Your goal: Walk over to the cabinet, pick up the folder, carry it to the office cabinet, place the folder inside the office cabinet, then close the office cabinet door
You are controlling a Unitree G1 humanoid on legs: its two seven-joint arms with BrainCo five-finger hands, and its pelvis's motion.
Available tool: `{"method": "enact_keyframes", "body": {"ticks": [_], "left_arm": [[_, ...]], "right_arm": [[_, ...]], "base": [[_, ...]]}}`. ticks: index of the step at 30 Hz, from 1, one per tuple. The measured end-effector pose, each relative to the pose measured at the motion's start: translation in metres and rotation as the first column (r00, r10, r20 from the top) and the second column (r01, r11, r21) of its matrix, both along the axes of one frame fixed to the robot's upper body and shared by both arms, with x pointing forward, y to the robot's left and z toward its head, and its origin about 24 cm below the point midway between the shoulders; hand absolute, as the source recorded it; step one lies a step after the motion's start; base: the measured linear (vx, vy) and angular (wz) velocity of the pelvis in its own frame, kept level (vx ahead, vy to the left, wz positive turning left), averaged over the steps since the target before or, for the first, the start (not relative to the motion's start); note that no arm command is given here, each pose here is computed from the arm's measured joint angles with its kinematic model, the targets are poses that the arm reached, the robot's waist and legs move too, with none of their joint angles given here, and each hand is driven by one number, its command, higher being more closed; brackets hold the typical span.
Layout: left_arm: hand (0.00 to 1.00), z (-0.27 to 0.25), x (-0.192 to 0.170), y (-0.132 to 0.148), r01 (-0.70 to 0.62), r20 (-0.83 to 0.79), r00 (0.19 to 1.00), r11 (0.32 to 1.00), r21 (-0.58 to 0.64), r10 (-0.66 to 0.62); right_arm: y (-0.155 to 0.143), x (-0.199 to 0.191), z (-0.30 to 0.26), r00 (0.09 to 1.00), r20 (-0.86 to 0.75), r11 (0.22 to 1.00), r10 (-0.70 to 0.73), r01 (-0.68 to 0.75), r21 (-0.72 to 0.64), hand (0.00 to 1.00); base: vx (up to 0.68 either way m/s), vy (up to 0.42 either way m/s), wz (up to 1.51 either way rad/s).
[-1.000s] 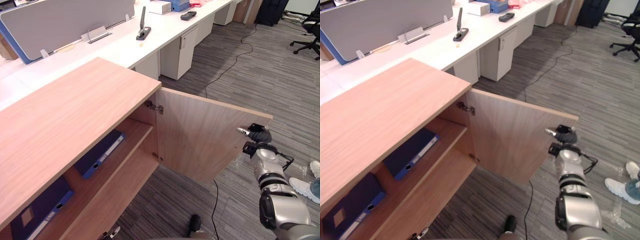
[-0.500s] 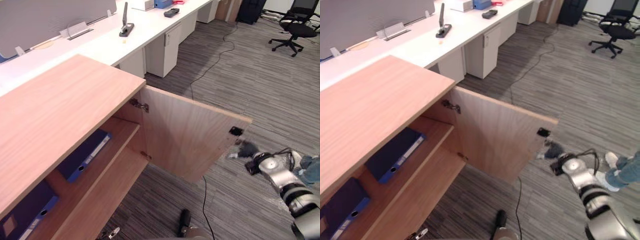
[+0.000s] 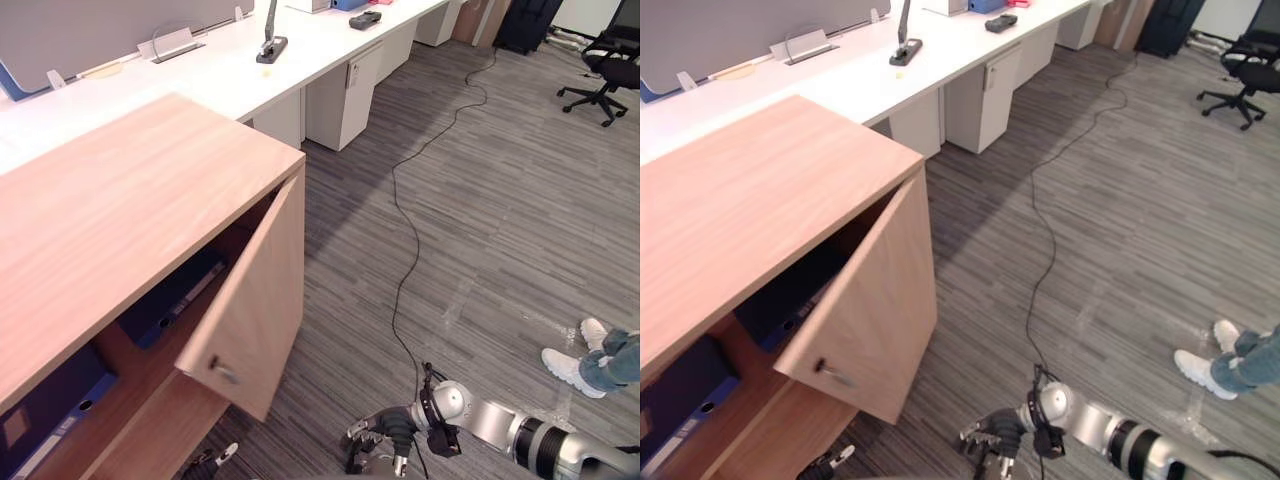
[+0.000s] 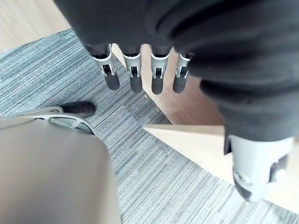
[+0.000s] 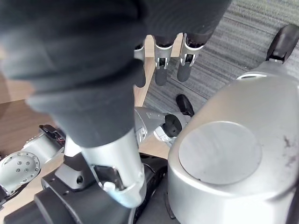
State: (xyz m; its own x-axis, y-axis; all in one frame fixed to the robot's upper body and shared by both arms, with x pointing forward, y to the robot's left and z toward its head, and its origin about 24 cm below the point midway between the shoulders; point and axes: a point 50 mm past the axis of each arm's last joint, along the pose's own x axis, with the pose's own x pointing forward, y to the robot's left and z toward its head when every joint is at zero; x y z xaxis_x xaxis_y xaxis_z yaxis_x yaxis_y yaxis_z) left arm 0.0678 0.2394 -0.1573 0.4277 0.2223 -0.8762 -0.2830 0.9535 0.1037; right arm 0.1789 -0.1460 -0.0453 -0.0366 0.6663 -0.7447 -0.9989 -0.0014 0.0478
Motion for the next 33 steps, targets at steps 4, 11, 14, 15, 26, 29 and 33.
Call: {"method": "enact_keyframes", "body": {"ticks": [4, 11, 14, 15, 26, 29, 33], "left_arm": [[0.0, 0.001, 0.004, 0.002, -0.013, 0.011, 1.0, 1.0, 0.004, 0.013], [0.0, 0.0, 0.005, 0.0, -0.099, 0.021, 0.995, 0.995, -0.024, 0.1], [0.0, -0.002, 0.0, -0.001, -0.132, 0.004, 0.991, 0.991, -0.026, 0.132], [0.0, -0.002, -0.001, -0.002, -0.142, 0.001, 0.99, 0.989, -0.029, 0.142], [0.0, -0.002, 0.01, -0.015, -0.009, 0.015, 1.0, 1.0, -0.011, 0.009], [0.0, -0.001, 0.015, -0.019, 0.098, 0.012, 0.995, 0.995, 0.011, -0.098], [0.0, 0.002, 0.014, -0.006, 0.118, -0.007, 0.993, 0.991, 0.065, -0.118]], "right_arm": [[0.013, 0.001, 0.011, 0.999, 0.035, 0.997, 0.013, -0.015, 0.069, 0.0], [0.019, 0.005, 0.01, 0.999, 0.036, 0.997, 0.024, -0.027, 0.07, 0.0], [0.021, 0.008, -0.004, 0.999, 0.043, 1.0, 0.002, -0.003, 0.028, 0.0], [0.022, 0.01, -0.016, 0.999, 0.035, 0.999, -0.037, 0.037, -0.003, 0.0], [-0.029, -0.002, -0.093, 0.478, 0.119, 0.454, -0.871, 0.873, -0.181, 0.0], [-0.054, -0.051, -0.112, 0.135, 0.112, 0.097, -0.984, 0.951, -0.294, 0.0], [-0.046, -0.08, -0.122, -0.046, 0.084, -0.073, -0.995, 0.934, -0.35, 0.0]], "base": [[0.0, 0.068, -0.18], [-0.03, 0.041, 0.01], [-0.07, 0.031, 0.14], [-0.06, 0.031, 0.23], [0.01, 0.087, 0.9], [0.15, 0.16, 2.15], [0.07, -0.155, 1.65]]}}
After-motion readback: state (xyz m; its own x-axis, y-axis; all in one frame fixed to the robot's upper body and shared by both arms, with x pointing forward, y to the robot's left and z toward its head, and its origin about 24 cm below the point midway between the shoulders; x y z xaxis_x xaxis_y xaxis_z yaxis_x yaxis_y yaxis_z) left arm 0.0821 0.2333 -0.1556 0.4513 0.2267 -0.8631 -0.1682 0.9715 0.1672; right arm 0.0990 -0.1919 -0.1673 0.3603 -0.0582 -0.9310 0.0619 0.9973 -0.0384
